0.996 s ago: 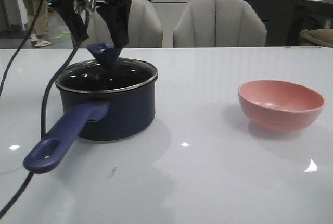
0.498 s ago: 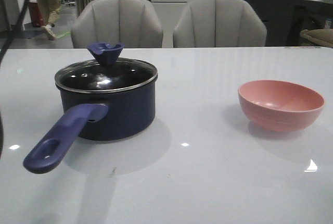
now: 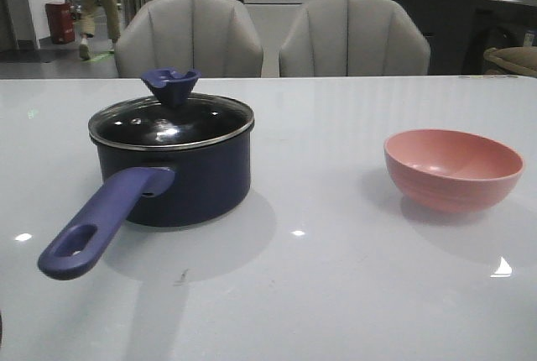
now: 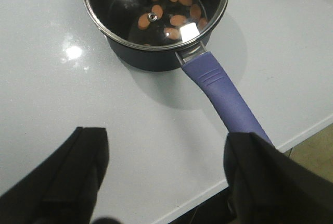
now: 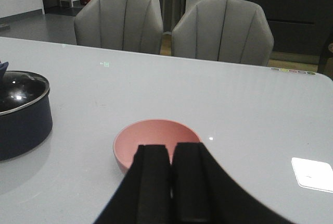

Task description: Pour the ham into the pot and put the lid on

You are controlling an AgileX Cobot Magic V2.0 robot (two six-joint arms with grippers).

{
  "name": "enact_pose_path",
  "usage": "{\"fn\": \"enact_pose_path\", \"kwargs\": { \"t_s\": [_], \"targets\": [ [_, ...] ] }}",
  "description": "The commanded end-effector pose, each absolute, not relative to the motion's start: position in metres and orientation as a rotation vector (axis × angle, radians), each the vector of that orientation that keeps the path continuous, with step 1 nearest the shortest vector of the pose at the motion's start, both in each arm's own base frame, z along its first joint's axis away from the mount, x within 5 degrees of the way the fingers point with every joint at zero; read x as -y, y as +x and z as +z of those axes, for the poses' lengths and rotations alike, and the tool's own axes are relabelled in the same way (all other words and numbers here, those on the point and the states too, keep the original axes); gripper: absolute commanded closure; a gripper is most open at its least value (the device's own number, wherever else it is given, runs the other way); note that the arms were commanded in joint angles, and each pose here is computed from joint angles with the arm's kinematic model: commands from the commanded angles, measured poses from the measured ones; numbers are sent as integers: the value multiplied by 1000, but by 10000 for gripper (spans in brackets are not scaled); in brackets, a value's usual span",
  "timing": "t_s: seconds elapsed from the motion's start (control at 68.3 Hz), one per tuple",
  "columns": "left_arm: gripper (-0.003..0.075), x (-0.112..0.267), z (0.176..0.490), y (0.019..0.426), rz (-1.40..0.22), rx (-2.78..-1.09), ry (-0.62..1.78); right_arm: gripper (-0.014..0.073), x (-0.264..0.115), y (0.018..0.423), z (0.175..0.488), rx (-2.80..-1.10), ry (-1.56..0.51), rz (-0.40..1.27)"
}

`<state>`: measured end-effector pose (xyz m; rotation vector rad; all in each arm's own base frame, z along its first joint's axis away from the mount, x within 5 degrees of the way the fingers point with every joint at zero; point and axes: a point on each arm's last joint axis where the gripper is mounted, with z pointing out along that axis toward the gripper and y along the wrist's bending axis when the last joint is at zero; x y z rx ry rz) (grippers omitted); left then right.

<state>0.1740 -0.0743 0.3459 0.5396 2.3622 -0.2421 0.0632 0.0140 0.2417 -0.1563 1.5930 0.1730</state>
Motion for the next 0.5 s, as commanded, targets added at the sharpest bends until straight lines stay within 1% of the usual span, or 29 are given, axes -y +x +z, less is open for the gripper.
{"fn": "enact_pose_path", "kwargs": {
  "t_s": [0.0, 0.059, 0.073, 0.088, 0.132, 0.146, 0.161, 0.176, 0.19, 0.278, 0.351, 0.41, 0.483],
  "targets": [
    [213, 67, 359, 151, -290, -2154, 481, 447, -13, 63, 259, -1486, -139, 163],
    [228, 63, 357, 139, -305, -2101, 462, 447, -13, 63, 259, -1486, -139, 163],
    [244, 60, 356, 132, -306, -2076, 456, 447, -13, 63, 259, -1486, -139, 163],
    [244, 60, 356, 132, -307, -2072, 455, 447, -13, 63, 259, -1486, -139, 163],
    [289, 55, 354, 119, -311, -2016, 441, 447, -13, 63, 259, -1486, -139, 163],
    [289, 55, 354, 119, -311, -2016, 441, 447, -13, 63, 259, -1486, -139, 163],
    [324, 52, 353, 113, -313, -1988, 434, 447, -13, 63, 259, -1486, -139, 163],
    [324, 51, 353, 111, -313, -1982, 433, 447, -13, 63, 259, -1486, -139, 163],
    [356, 49, 351, 105, -315, -1960, 428, 447, -13, 63, 259, -1486, -139, 163],
    [452, 43, 345, 91, -319, -1896, 412, 447, -13, 63, 259, -1486, -139, 163],
    [560, 38, 338, 79, -322, -1846, 400, 447, -13, 63, 259, -1486, -139, 163],
    [617, 36, 333, 73, -323, -1822, 394, 447, -13, 63, 259, -1486, -139, 163],
    [603, 33, 327, 67, -325, -1798, 388, 447, -13, 63, 259, -1486, -139, 163]
  ]
}}
